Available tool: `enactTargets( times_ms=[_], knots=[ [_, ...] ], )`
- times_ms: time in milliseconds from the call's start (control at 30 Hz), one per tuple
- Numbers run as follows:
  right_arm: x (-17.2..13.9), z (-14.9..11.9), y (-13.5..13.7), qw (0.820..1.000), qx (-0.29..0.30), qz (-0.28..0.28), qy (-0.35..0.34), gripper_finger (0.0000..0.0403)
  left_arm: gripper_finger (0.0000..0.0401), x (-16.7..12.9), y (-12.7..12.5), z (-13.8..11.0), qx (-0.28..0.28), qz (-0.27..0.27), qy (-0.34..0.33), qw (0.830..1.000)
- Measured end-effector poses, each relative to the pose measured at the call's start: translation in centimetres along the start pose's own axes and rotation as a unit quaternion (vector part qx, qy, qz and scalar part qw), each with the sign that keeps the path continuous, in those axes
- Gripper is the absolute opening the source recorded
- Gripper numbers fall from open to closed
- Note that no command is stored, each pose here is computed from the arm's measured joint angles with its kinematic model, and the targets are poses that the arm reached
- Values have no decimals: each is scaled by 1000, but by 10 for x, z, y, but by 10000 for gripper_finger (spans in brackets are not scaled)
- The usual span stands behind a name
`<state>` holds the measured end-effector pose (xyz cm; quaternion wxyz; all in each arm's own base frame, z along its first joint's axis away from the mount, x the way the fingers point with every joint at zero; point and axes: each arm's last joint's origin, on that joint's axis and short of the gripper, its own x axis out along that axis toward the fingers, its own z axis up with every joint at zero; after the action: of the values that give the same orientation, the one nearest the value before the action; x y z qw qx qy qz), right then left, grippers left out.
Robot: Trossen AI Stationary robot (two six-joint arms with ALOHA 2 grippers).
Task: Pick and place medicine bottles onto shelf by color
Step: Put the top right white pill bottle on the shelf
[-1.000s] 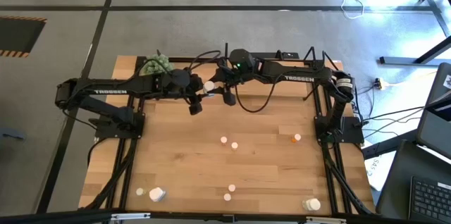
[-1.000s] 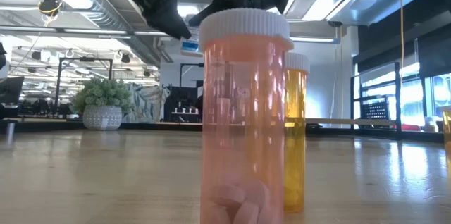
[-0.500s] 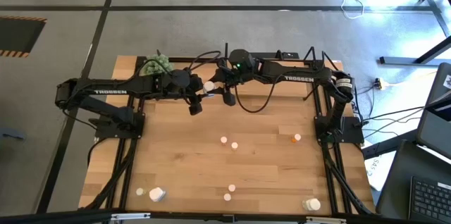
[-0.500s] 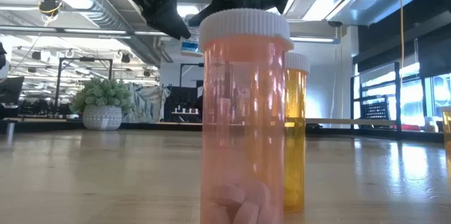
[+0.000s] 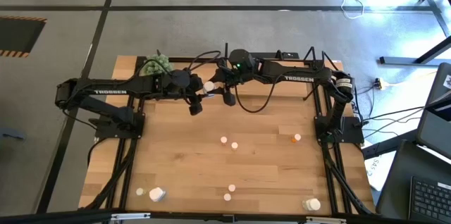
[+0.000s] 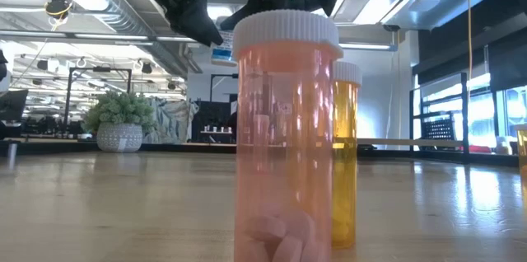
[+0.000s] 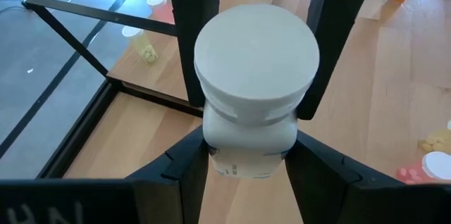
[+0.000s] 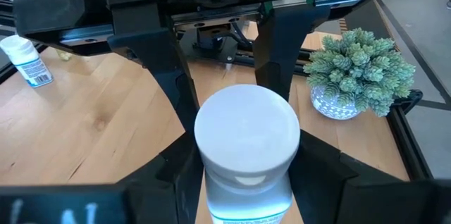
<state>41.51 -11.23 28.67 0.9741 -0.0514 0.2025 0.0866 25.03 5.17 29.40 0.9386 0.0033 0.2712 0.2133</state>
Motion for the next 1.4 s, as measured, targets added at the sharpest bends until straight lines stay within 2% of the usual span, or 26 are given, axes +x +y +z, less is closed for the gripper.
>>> enactTargets(
  times_ms=[667,867,1400],
  knots=[
    [0,0,0,1000,-1,-1,0,173,164,0,0,0,3,2,0,1000],
    [0,0,0,1000,-3,-4,0,173,164,0,0,0,36,4,0,999],
    [0,1,0,1000,-2,-3,-1,173,164,0,1,0,50,13,0,999]
  ],
)
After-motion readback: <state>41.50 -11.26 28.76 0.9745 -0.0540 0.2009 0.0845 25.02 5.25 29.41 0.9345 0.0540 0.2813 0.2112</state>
